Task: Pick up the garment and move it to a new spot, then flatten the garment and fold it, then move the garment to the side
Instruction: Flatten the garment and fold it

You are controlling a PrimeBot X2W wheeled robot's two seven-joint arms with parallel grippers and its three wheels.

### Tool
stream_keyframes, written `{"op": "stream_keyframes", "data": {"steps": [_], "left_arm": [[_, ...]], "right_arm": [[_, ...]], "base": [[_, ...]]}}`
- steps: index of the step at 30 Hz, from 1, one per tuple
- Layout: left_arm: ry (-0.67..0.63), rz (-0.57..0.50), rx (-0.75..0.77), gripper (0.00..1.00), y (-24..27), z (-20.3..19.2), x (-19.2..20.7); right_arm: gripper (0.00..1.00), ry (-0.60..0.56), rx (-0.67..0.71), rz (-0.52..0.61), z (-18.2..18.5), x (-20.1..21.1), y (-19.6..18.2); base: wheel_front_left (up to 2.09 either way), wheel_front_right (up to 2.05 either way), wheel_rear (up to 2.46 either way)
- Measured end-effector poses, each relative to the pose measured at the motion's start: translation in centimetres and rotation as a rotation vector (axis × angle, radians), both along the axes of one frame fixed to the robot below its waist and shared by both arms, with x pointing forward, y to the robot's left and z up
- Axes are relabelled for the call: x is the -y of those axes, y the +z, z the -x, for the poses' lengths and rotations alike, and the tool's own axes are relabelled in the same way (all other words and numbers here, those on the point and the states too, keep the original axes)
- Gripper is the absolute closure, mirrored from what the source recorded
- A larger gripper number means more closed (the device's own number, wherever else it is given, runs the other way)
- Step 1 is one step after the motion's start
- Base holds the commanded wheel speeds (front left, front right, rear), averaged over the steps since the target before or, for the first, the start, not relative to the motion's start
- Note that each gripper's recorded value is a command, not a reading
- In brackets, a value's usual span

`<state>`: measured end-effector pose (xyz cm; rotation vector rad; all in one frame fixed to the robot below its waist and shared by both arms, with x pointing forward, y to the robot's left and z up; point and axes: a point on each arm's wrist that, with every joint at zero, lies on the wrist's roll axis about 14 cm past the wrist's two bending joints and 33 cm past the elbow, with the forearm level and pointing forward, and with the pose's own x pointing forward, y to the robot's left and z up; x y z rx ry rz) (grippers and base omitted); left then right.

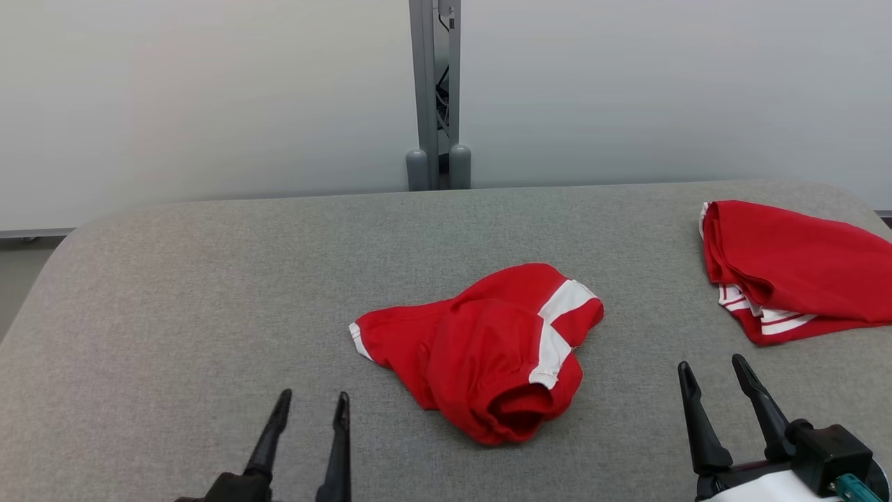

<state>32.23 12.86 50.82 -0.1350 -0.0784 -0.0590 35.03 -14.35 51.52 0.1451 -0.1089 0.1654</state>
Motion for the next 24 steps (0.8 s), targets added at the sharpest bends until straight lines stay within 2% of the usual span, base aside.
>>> {"op": "stream_keyframes", "data": {"steps": [5,15,24], "left_arm": [[-0.148,0.178,-0.061,0.0,-1.1,-0.2,3.7],[-0.57,0.471,-0.282,0.0,-0.5,1.3,15.2],[-0.621,0.543,-0.449,0.0,-1.9,0.0,18.1]], "right_arm": [[0.0,-0.015,-0.007,0.004,0.1,0.5,-0.2],[0.0,-0.057,-0.023,0.025,0.3,1.8,-0.8],[0.0,-0.095,-0.036,0.03,-0.4,3.1,-1.1]], "base": [[0.0,0.0,0.0],[0.0,0.0,0.0],[0.0,0.0,0.0]]}}
